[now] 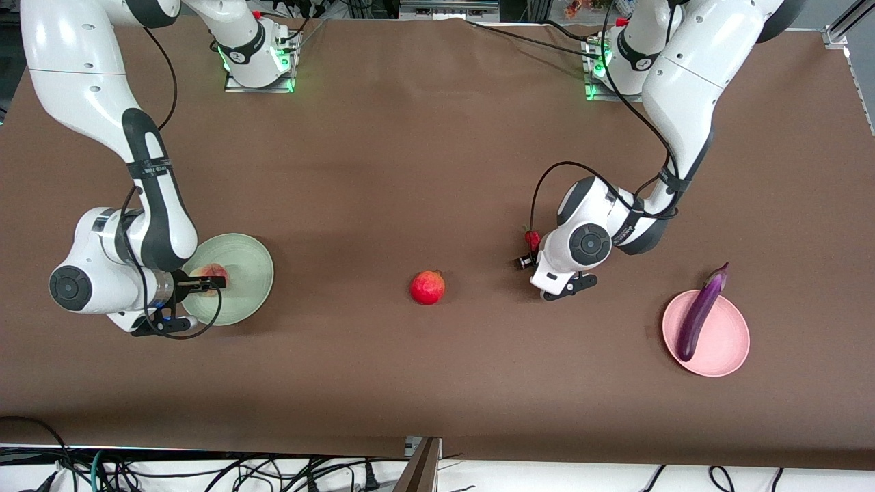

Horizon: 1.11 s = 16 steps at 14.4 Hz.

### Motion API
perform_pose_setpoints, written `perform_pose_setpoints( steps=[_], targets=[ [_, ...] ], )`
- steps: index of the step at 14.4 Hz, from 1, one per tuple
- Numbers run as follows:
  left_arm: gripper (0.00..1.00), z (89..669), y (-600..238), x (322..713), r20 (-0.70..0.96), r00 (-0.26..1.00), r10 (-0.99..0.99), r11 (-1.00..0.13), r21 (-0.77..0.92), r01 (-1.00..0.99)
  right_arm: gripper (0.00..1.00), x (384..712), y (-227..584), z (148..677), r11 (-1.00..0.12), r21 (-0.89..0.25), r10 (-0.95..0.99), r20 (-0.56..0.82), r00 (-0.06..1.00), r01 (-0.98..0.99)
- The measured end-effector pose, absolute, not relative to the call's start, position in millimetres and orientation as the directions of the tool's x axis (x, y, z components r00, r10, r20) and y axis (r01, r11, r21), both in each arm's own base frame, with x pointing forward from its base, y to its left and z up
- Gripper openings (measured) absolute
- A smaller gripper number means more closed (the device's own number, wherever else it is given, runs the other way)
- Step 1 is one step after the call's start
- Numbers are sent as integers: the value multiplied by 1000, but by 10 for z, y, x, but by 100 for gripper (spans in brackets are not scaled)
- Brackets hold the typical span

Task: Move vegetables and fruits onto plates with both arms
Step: 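Grasp the red chili with the left gripper while the right gripper releases the peach, then carry the chili to the pink plate while the right gripper grasps the apple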

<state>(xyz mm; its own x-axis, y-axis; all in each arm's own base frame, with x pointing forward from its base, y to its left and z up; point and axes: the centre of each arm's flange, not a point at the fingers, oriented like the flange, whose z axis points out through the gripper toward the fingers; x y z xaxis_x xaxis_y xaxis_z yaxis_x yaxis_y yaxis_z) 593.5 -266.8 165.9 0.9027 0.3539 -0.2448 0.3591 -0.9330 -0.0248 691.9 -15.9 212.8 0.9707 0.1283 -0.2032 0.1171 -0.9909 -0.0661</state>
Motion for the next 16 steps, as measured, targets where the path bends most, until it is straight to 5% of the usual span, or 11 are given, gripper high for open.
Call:
perform_pose_setpoints(
  steps=[4,11,16],
  targets=[
    [26,1719,-2654,5959,-237,903,358,-931,-21,364,100,7129,285,2735,-980,-69,190,-90,978,184],
    [25,2248,-2103,6281,-306,902,306,-952,-95,291,100,6786,2531,3099,-996,-74,41,-14,999,40],
    [25,2611,-893,6659,-325,944,48,-996,-92,19,100,6343,3963,2915,-980,-181,-113,140,984,-86]
  ],
)
